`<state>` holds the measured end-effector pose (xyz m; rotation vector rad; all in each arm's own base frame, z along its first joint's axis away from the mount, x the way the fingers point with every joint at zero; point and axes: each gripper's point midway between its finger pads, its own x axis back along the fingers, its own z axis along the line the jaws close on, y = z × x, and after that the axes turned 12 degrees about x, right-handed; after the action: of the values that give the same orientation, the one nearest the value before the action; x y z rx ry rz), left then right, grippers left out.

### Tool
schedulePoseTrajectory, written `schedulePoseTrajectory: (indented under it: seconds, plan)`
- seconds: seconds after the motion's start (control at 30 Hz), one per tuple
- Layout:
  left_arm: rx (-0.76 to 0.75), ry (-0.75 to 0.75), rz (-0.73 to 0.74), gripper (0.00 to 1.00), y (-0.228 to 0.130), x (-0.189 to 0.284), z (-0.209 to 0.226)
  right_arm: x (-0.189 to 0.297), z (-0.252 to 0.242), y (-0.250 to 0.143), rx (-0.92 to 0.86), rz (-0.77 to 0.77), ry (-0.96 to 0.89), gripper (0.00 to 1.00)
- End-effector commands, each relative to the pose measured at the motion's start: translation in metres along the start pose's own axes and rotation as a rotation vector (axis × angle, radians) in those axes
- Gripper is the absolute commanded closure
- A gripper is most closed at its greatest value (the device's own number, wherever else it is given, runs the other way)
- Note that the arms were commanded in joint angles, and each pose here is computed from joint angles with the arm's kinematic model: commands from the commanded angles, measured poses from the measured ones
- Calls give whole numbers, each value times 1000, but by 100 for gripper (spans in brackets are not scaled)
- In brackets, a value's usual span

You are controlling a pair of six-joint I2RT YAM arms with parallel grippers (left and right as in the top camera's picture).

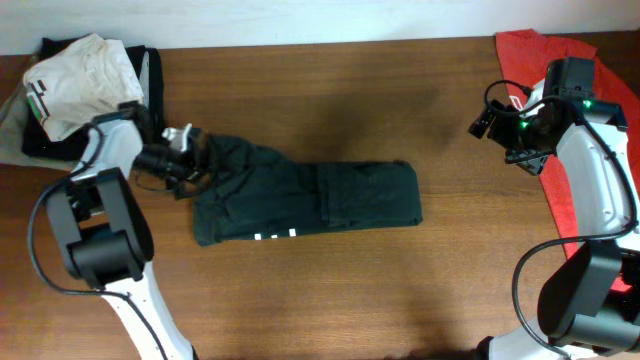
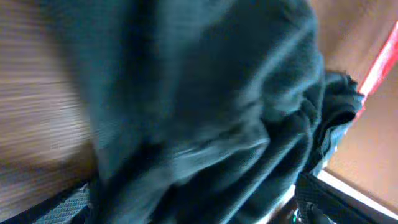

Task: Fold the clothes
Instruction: 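Grasp the left end of the folded strip with the left gripper, then fold the left end rightward over the strip with the left gripper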

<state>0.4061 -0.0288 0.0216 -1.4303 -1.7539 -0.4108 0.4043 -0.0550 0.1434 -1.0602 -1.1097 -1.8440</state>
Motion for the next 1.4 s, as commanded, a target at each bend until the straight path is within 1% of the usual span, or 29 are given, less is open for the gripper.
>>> schedulePoseTrajectory:
  seconds: [0.0, 0.03, 0.07, 0.13, 0.17, 0.2, 0.23, 0.27, 0.33, 0.4, 0.43, 0.47, 0.53, 0.6, 0.7, 0.77, 0.83, 0.97, 1.1, 1.27, 1.37]
  plan:
    - [-14, 131, 142, 1, -21, -61, 39, -1, -1, 1, 2, 0, -9, 1]
    - [-21, 134, 146, 1, -22, -64, 37, -1, -1, 1, 2, 0, -9, 1]
    - [-24, 135, 148, 9, -23, -65, 36, -1, -1, 1, 2, 0, -9, 1]
    - [-25, 136, 150, 41, -23, -65, 36, -1, -1, 1, 2, 0, -9, 1]
    - [-24, 136, 150, 52, -23, -65, 36, -1, -1, 1, 2, 0, -9, 1]
    - [-25, 136, 150, 76, -23, -65, 36, -1, -1, 1, 3, 0, -9, 1]
    - [-23, 139, 149, 93, -23, -65, 36, -1, -1, 1, 2, 0, -9, 1]
    - [8, 184, 141, 99, -21, -63, 43, -1, -1, 1, 2, 0, -9, 1]
    - [46, 340, 125, 99, -18, -48, 62, -1, -1, 1, 2, 0, -9, 1]
    - [122, 541, 82, 99, -10, -16, 78, -1, -1, 1, 2, 0, -9, 1]
    - [154, 615, 47, 99, -3, 3, 81, -1, -1, 1, 2, 0, -9, 1]
    - [172, 658, 8, 99, 5, 22, 79, -1, -1, 1, 2, 0, -9, 1]
    - [189, 671, -68, 99, 20, 55, 61, -1, -1, 1, 2, 0, -9, 1]
    - [176, 659, -106, 99, 26, 75, 42, -1, -1, 1, 2, 0, -9, 1]
    - [114, 652, -150, 99, 19, 103, -6, -1, -1, 1, 2, 0, -9, 1]
    - [79, 644, -182, 99, 11, 111, -35, -1, -1, 1, 2, 0, -9, 1]
    - [16, 617, -199, 99, 4, 106, -63, -1, -1, 1, 2, 0, -9, 1]
    - [-134, 612, -199, 99, -25, 86, -116, -1, -1, 1, 2, 0, -9, 1]
    - [-264, 597, -158, 99, -58, 54, -157, -1, -1, 1, 3, -1, -9, 1]
    - [-413, 612, -88, 99, -101, 12, -191, -1, -1, 1, 2, 0, -9, 1]
    - [-427, 658, -6, 99, -120, -11, -181, -1, -1, 1, 2, 0, -9, 1]
